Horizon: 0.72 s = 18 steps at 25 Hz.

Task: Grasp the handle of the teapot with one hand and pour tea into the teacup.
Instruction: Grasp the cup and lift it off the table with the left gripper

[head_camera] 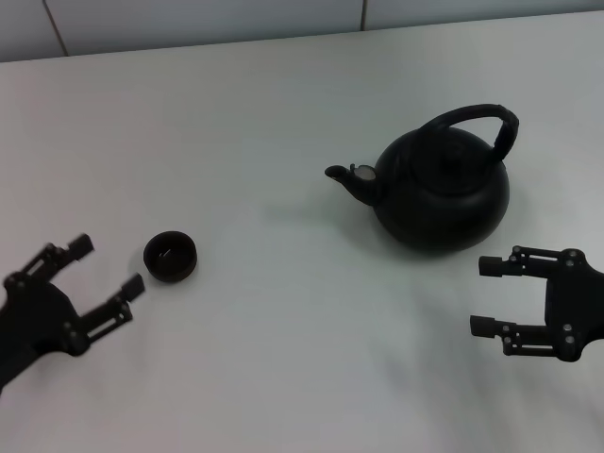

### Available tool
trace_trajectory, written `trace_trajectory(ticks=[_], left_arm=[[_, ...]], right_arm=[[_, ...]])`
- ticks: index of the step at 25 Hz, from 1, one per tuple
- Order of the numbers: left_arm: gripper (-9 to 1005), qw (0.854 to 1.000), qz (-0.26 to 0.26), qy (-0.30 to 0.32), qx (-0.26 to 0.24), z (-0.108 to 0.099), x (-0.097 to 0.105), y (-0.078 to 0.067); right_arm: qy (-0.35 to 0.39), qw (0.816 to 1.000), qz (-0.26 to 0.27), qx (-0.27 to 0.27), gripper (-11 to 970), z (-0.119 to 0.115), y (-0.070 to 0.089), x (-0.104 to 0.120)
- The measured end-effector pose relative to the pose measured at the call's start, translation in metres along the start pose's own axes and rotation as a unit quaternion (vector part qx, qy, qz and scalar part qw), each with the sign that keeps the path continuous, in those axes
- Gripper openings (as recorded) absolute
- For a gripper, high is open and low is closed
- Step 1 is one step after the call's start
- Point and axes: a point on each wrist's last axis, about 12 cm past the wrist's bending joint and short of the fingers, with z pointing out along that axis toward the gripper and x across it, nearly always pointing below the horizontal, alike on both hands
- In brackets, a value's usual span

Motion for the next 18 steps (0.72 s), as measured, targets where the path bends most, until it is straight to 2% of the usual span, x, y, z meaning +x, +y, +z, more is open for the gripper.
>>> trace_trajectory(ticks=[6, 18], left_arm=[[864, 0.998, 0.031, 0.056, 0.002, 0.009, 0.013, -0.001], [863, 0.997, 0.039, 0.062, 0.001, 0.017, 0.013, 0.001]], right_arm=[[0.001, 1.000, 0.000, 0.001, 731, 0.000, -0.001, 0.000], [0.001, 1.000, 0.003, 0.004, 732, 0.001, 0.000, 0.002]])
